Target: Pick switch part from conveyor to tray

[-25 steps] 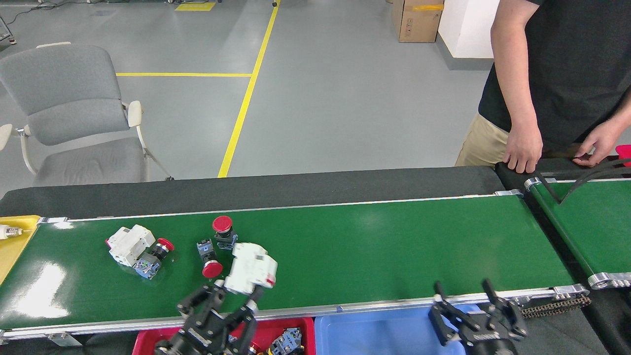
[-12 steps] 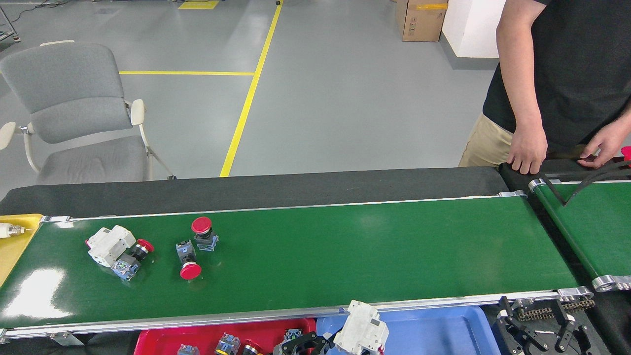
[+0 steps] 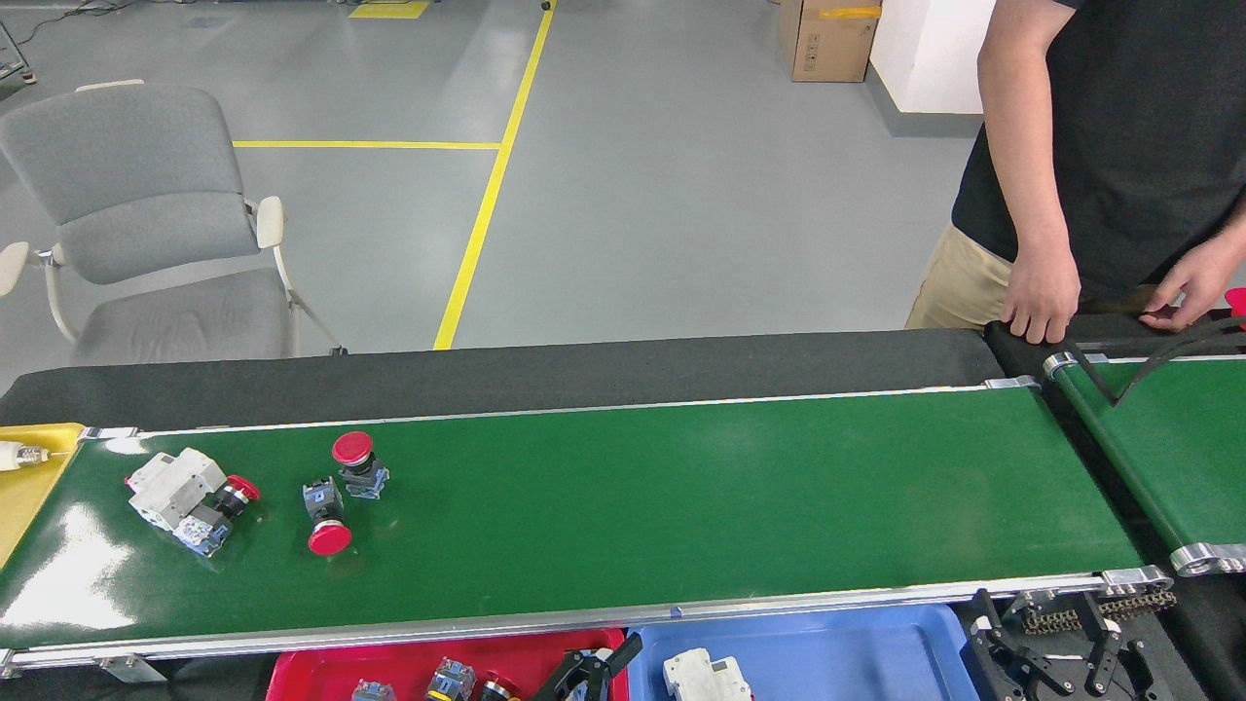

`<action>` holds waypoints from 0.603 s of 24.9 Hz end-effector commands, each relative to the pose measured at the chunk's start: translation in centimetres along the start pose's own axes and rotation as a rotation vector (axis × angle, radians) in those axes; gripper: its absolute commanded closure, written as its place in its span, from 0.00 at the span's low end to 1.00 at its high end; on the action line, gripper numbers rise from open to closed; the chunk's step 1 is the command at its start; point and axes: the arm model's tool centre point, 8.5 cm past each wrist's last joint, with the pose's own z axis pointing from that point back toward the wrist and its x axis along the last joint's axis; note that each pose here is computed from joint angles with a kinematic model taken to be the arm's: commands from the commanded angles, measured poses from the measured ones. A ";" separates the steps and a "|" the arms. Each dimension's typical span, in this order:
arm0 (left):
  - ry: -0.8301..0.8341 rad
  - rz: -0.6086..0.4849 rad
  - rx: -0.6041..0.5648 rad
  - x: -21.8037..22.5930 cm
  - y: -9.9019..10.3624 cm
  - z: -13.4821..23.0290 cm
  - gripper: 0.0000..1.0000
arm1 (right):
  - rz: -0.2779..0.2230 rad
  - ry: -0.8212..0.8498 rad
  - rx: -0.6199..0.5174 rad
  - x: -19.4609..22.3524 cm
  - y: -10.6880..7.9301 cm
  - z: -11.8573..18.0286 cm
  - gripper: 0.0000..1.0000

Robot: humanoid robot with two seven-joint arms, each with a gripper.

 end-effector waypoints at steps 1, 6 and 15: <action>0.291 -0.028 0.015 -6.6 0.5 1.4 0.01 | 0.007 -0.028 -0.022 0.2 -0.7 -0.1 0.02; 0.616 -0.154 -0.060 -20.7 0.3 10.9 0.01 | 0.003 -0.116 -0.026 1.5 -0.8 -0.1 0.02; 0.613 -0.088 -0.127 -23.5 -1.1 18.7 0.01 | 0.126 -0.159 0.017 4.7 0.4 0.5 0.03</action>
